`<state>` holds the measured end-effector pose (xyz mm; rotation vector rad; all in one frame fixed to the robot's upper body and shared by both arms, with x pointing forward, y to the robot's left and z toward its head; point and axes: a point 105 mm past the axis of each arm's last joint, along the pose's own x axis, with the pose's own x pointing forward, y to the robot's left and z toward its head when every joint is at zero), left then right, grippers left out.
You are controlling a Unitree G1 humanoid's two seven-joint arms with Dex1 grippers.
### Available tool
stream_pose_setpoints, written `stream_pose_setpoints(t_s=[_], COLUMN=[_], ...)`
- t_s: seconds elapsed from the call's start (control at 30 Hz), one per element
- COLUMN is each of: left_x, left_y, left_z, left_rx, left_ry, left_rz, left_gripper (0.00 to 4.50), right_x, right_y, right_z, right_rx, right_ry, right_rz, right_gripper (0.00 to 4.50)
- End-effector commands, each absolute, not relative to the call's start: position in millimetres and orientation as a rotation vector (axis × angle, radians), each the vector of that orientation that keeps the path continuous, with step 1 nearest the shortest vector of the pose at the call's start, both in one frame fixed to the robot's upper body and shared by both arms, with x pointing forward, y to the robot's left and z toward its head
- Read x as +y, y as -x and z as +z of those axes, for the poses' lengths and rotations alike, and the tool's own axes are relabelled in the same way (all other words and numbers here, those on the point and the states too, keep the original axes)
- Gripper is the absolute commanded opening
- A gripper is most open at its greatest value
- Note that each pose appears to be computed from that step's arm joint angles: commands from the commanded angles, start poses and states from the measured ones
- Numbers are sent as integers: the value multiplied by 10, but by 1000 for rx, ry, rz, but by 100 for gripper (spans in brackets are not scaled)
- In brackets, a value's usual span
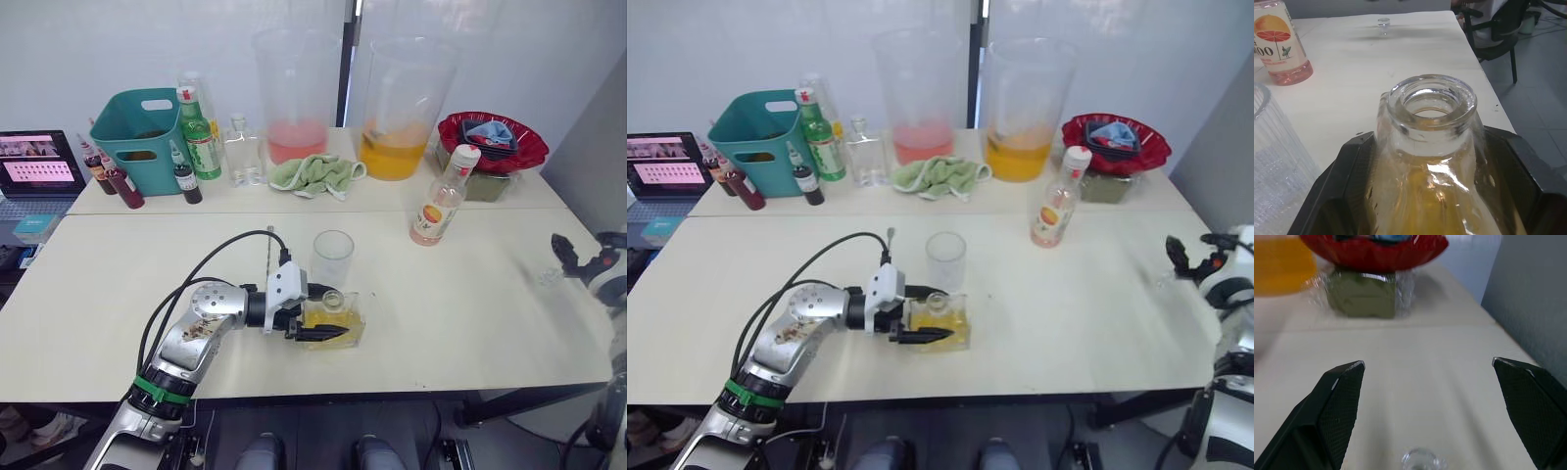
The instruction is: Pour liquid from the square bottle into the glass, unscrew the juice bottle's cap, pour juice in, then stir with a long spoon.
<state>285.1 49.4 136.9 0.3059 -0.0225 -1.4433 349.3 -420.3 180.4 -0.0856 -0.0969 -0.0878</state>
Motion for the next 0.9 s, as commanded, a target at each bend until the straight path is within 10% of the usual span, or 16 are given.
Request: stream_pose_setpoints(t_s=[0.03, 0.4, 0.9], left_x=[443, 501, 939], left_y=[-2750, -2726, -2577], left_z=[1599, 1594, 1699], left_rx=[-129, -107, -55], left_ry=[-304, -308, -374], left_rz=[-1474, -1454, -1368], left_gripper=[278, 278, 278], right_x=[-4073, -2572, -1954], right_y=[-3431, -2882, -2794], right_z=[2291, 2145, 2090], right_rx=[-205, 35, 79], right_ry=[94, 103, 88], right_rz=[88, 964, 1213], right_gripper=[450, 450, 450])
